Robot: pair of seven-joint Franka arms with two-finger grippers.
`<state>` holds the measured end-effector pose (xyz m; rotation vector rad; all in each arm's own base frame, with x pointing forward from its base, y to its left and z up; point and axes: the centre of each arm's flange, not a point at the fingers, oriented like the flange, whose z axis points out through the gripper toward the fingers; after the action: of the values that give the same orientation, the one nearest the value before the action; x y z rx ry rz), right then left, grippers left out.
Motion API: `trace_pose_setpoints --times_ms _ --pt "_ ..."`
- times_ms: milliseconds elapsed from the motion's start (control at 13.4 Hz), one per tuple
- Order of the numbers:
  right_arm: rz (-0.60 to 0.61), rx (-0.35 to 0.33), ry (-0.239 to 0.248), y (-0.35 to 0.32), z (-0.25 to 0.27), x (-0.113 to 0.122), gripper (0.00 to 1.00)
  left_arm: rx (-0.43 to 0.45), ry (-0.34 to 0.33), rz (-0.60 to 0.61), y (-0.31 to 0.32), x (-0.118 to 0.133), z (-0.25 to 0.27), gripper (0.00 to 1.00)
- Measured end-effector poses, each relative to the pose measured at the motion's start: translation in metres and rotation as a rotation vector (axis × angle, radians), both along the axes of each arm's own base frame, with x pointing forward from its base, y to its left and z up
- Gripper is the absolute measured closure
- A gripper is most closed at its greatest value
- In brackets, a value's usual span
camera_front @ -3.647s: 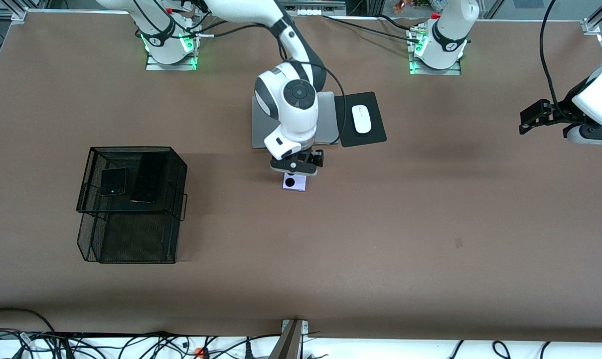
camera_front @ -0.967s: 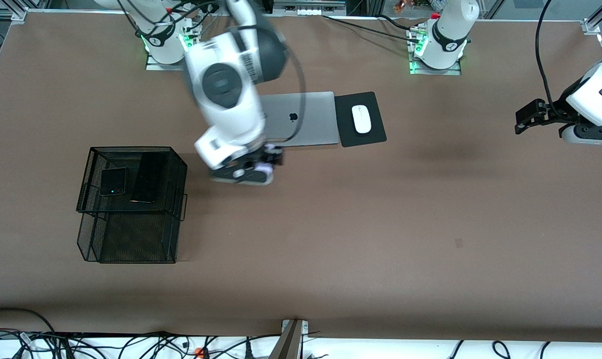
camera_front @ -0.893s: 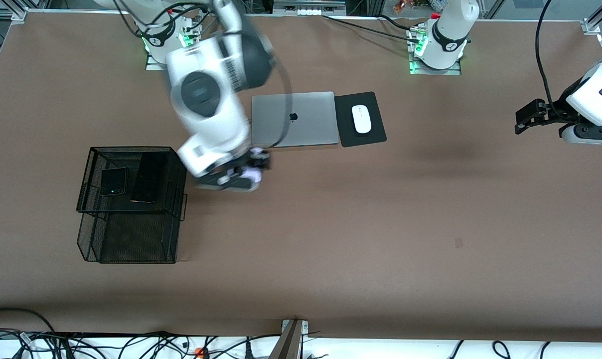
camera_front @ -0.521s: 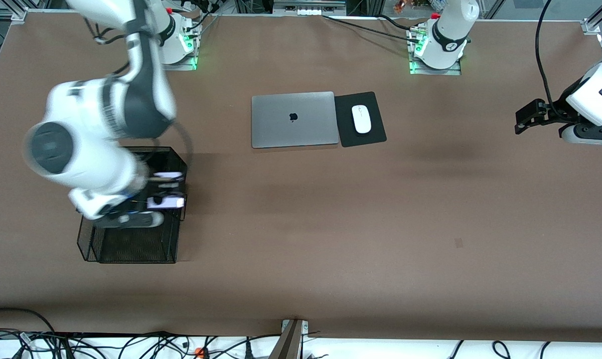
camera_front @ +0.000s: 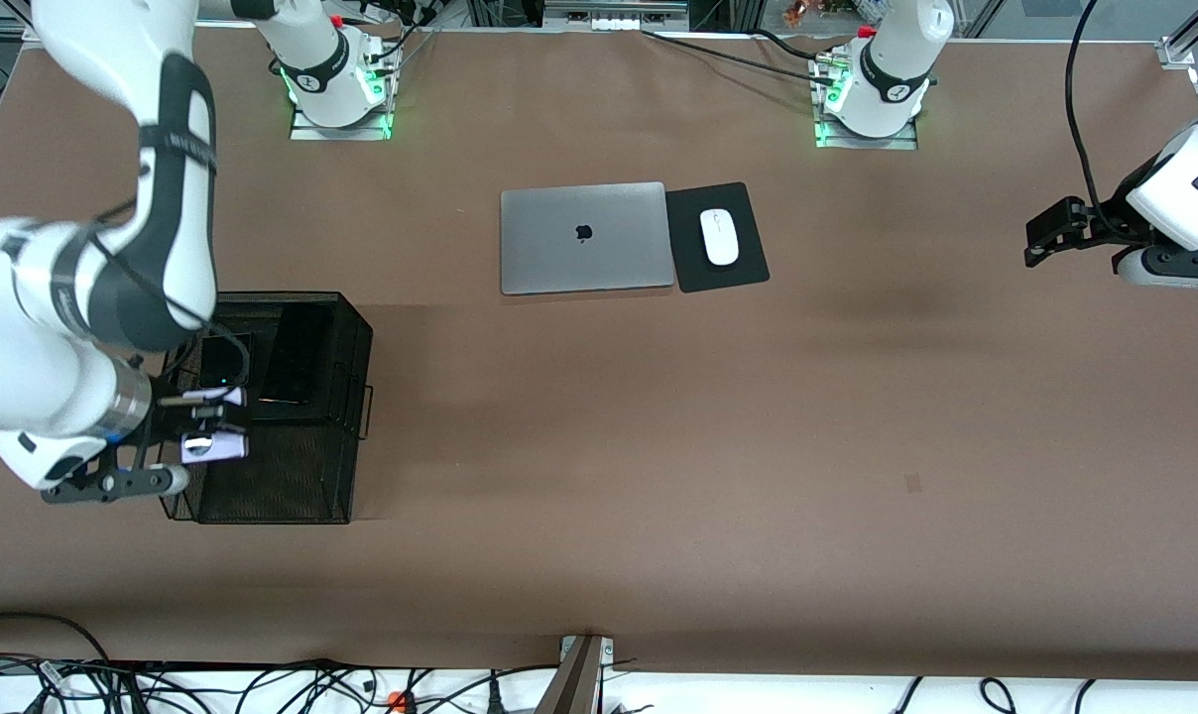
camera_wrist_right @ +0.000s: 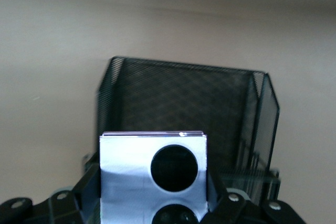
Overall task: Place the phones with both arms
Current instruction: 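Carry the white phone with the right gripper and lower it into the basket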
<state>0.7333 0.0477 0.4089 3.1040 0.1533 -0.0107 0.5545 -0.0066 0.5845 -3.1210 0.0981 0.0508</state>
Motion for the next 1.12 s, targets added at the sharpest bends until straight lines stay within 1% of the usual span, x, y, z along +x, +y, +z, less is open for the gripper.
trace_pose_setpoints --times_ms 223,372,595,744,819,893,967,1116 --pt "-0.002 -0.043 -0.013 -0.003 -0.059 0.015 0.17 0.000 0.000 0.000 0.000 0.000 0.000 0.00" --pt "-0.018 -0.032 -0.011 -0.005 -0.093 0.017 0.17 0.000 0.000 0.000 0.000 0.000 0.000 0.00" --pt "-0.043 -0.019 -0.016 -0.010 -0.132 0.018 0.17 0.000 0.001 0.000 0.000 0.000 0.000 0.00" --pt "-0.051 -0.008 -0.022 -0.010 -0.144 0.020 0.17 0.000 0.001 0.000 0.000 0.000 0.000 0.00" --pt "-0.058 0.004 -0.026 -0.009 -0.146 0.020 0.13 0.000 0.001 0.000 0.000 0.000 0.000 0.00" --pt "-0.061 0.011 -0.029 -0.008 -0.146 0.020 0.03 0.000 0.001 0.000 0.000 0.000 0.000 0.00" --pt "-0.062 0.014 -0.032 -0.008 -0.145 0.021 0.00 0.000 0.001 0.000 0.000 0.000 0.000 0.00" --pt "-0.056 0.019 -0.042 -0.004 -0.138 0.023 0.00 0.000 0.001 0.000 0.000 0.000 0.000 0.00"
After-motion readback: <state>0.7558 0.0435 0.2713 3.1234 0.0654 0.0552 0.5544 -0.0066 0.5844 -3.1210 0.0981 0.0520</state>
